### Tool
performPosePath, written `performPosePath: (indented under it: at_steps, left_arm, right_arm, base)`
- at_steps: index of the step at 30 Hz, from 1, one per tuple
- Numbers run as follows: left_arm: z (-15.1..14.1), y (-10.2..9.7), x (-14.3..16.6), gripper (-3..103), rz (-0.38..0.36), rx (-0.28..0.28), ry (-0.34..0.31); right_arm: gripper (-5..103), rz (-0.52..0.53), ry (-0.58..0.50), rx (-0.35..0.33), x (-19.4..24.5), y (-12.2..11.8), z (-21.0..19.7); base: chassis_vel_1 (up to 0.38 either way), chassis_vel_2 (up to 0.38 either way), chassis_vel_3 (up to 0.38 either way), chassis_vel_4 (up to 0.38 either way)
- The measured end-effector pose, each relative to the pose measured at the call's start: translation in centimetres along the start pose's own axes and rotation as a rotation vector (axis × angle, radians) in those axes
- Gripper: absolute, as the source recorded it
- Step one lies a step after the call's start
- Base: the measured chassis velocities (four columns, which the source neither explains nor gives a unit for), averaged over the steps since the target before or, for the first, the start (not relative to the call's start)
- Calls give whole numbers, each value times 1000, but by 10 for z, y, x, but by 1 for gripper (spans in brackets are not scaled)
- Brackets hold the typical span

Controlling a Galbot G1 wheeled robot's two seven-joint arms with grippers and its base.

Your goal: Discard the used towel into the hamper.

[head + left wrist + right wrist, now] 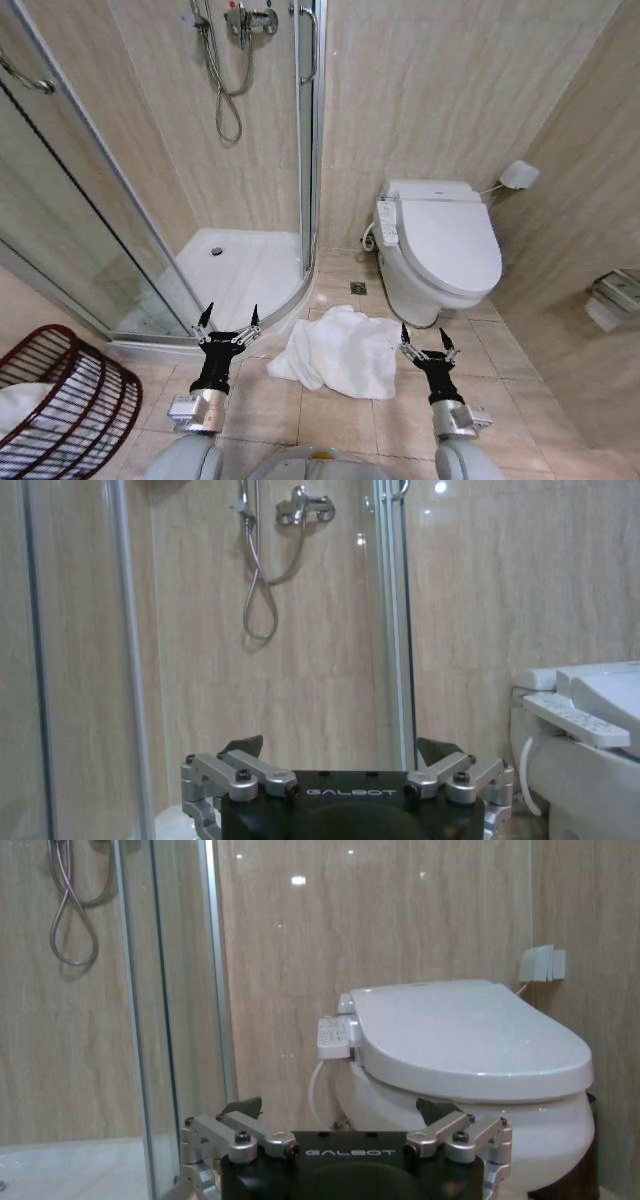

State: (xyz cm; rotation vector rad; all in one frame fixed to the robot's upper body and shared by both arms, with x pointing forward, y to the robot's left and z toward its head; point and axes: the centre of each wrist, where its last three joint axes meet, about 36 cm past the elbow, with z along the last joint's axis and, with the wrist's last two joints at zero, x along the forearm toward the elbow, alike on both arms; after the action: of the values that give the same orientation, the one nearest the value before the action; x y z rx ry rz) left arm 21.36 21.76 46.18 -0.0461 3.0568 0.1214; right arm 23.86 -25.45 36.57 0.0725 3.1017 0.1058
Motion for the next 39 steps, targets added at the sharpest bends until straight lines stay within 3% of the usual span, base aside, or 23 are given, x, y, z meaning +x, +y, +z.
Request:
performPosePath:
  at_steps: [20, 39]
  left_arm:
    - [0, 0, 0, 100, 0, 0, 0]
    - [0, 0, 0, 100, 0, 0, 0]
  right_arm:
    - [100, -14, -26, 26, 1, -3, 6]
    - [100, -24, -22, 10, 2, -4, 9]
  base:
    - [0, 0, 0, 0]
    - [0, 0, 0, 0]
